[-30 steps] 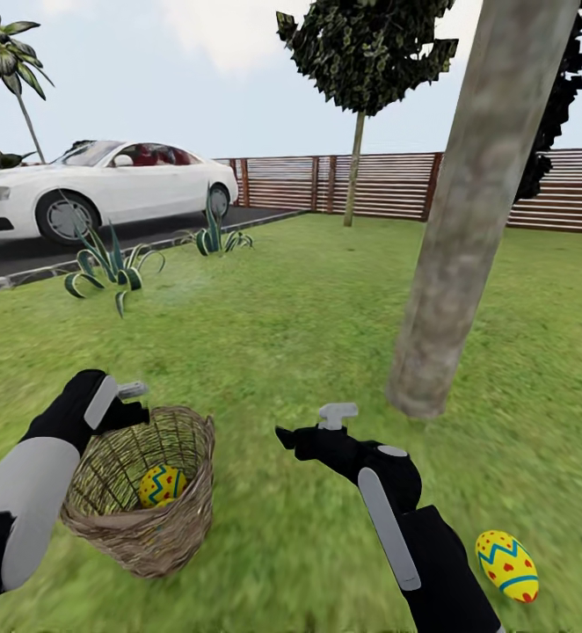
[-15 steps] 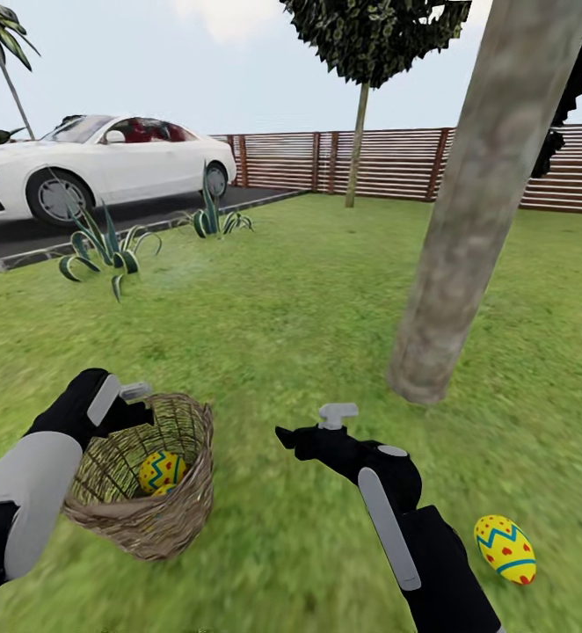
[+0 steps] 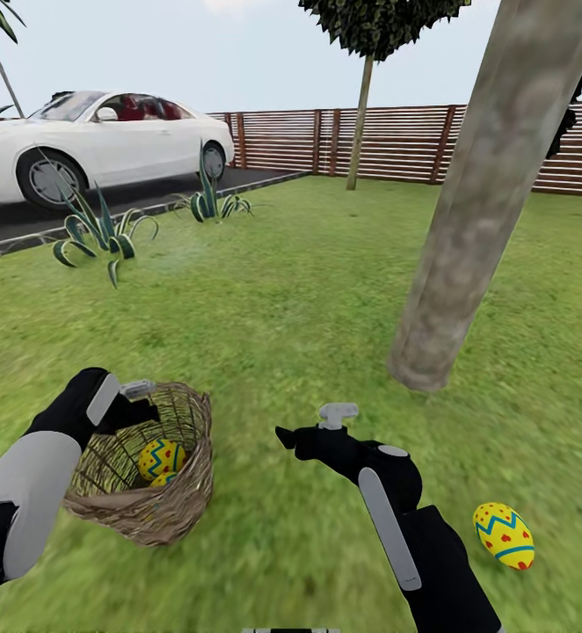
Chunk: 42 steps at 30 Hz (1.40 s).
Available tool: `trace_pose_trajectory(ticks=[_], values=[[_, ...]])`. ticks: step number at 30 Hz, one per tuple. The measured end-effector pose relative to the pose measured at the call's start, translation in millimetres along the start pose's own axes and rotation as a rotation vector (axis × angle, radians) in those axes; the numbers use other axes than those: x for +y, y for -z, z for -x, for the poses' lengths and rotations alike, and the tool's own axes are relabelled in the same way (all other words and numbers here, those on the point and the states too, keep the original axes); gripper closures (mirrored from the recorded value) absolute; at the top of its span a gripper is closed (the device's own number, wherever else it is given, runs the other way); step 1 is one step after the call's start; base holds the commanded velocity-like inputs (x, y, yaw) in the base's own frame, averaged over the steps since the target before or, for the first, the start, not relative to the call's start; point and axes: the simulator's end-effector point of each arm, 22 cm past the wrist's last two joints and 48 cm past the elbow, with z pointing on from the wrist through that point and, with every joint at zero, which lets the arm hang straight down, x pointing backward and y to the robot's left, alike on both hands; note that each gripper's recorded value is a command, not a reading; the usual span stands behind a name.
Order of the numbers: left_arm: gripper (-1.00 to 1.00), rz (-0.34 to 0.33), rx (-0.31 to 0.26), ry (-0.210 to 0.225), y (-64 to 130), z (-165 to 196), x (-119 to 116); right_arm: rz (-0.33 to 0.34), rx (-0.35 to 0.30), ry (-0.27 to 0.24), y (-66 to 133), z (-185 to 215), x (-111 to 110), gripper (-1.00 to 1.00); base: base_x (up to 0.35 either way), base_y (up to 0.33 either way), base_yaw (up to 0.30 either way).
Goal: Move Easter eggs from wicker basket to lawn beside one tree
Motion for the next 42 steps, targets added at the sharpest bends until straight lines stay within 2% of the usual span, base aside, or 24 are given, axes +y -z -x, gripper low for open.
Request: trace_pose_trajectory(ticks=[13, 42], values=[[-1.0, -0.017, -0.007, -0.001, 1.6, 2.6, -2.8, -0.001, -0.002, 0.001, 0.7, 0.7, -0.9, -1.0, 0.003, 0.002, 0.0], [-1.0, -0.018, 0.004, 0.004, -0.7, -1.2, -1.6, -0.002, -0.002, 0.001, 0.9, 0.8, -0.9, -1.0, 0.076, 0.051, 0.0]])
